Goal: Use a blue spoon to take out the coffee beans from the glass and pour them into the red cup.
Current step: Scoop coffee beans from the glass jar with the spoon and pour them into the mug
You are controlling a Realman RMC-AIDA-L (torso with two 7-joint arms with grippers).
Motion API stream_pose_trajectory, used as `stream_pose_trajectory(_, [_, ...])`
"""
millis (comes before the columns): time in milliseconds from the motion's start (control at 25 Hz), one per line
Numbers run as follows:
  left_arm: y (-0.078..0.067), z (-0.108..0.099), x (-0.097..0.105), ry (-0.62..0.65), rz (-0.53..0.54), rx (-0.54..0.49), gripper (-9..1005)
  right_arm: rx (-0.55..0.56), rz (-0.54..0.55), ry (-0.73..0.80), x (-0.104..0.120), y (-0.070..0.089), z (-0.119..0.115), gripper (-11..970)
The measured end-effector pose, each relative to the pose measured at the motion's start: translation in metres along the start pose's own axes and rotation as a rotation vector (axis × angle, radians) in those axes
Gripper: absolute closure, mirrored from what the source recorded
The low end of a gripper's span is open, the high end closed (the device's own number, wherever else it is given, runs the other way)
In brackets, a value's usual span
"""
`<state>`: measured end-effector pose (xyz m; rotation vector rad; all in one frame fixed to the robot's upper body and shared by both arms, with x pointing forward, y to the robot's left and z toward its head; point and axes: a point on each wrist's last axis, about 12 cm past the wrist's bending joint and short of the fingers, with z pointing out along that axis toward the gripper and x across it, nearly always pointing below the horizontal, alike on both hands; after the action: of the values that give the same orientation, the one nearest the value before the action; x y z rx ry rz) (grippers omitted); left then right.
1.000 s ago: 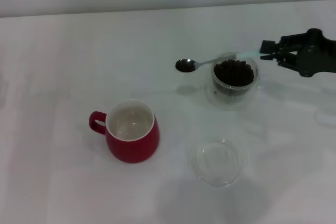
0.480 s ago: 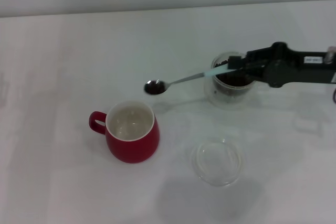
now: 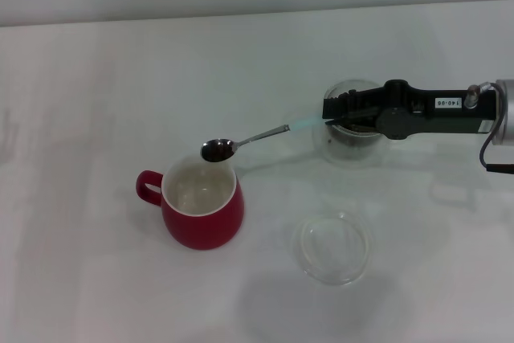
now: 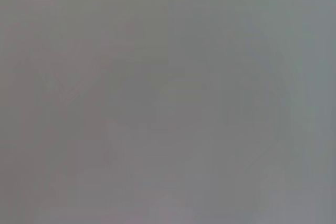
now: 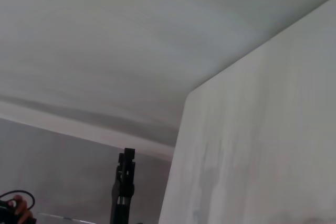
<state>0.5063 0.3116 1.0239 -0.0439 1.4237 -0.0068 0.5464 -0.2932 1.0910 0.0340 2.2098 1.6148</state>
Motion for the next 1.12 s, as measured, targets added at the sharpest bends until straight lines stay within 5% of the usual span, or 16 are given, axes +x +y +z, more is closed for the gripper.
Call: stream_pose_trajectory(1120, [-0.001, 0.001, 0.0, -0.002, -0.006, 0.002, 256, 0.003, -0.297, 0.05, 0.009, -0.007, 0.027, 776])
